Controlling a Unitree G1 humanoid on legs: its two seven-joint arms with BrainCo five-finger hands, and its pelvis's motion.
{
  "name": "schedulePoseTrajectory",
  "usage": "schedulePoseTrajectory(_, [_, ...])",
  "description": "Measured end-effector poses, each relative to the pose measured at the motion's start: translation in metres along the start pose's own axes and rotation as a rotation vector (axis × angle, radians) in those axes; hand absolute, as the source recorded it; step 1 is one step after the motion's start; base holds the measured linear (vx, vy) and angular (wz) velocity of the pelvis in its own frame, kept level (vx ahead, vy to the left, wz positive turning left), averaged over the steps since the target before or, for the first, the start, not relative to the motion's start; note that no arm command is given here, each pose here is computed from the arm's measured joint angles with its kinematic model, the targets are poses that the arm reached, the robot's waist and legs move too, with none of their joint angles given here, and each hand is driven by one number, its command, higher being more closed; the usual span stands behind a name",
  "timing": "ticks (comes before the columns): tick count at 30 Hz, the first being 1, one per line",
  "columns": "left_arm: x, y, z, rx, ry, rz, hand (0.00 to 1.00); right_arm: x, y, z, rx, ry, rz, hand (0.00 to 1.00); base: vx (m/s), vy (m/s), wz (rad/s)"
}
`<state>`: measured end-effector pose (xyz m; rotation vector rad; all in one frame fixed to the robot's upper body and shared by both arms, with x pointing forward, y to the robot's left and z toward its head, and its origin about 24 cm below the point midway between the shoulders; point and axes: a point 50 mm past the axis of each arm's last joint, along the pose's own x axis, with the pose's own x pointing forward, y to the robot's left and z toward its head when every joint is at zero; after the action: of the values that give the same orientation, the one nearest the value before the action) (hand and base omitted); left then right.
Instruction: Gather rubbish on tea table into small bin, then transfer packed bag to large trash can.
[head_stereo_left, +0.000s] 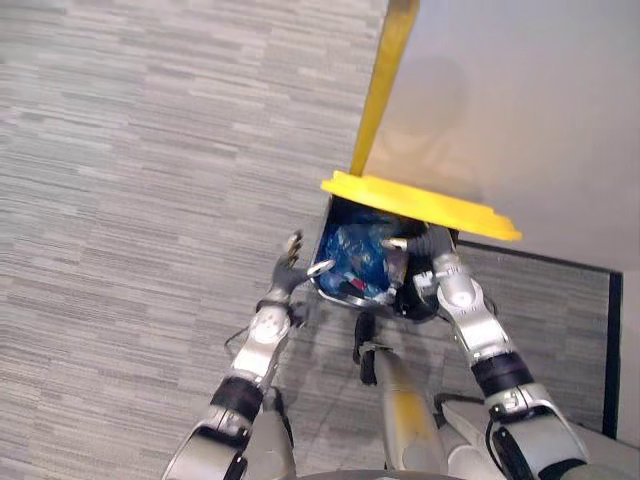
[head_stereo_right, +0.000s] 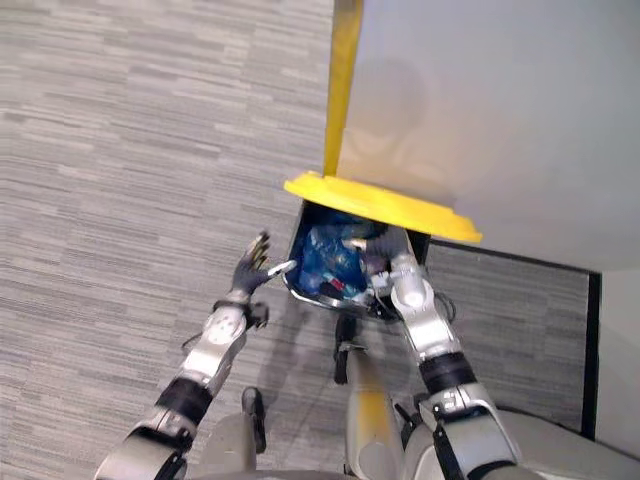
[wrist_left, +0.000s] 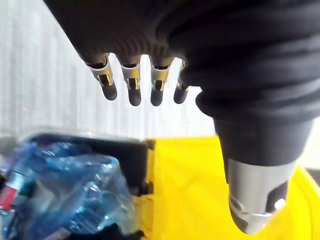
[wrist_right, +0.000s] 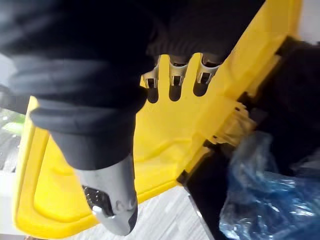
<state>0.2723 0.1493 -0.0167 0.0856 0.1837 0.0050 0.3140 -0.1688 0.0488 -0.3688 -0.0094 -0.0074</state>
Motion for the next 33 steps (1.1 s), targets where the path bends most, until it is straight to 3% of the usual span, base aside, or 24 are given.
schedulePoseTrajectory(10, [-0.068, 0.060, -0.105, 0.054, 0.450, 0.189, 0.00, -0.046, -0.006, -0.066, 0.077, 0.250, -0.055, 0.00, -0.04, 0.005, 0.13])
schedulePoseTrajectory(20, [-0.117, 0.064, -0.146, 0.100, 0.660, 0.178, 0.00, -0.098, 0.011, -0.123, 0.081, 0.505, -0.001, 0.00, -0.17, 0.041, -0.36])
schedulePoseTrajectory(22, [-0.122, 0.067, -0.151, 0.100, 0.696, 0.188, 0.00, -0.130, 0.016, -0.151, 0.092, 0.655, 0.003, 0.00, -0.21, 0.054, -0.43])
schedulePoseTrajectory(26, [-0.121, 0.062, -0.151, 0.085, 0.703, 0.190, 0.00, -0.172, 0.024, -0.176, 0.206, 0.842, -0.071, 0.00, -0.09, -0.086, -0.31])
schedulePoseTrajectory(31, [-0.102, 0.029, -0.145, -0.003, 0.669, 0.149, 0.00, -0.182, 0.025, -0.188, 0.234, 0.931, -0.107, 0.00, -0.03, -0.130, -0.62])
schedulePoseTrajectory(33, [-0.093, 0.035, -0.139, -0.023, 0.642, 0.175, 0.00, -0.191, 0.021, -0.194, 0.250, 0.981, -0.143, 0.00, -0.14, -0.068, -0.10])
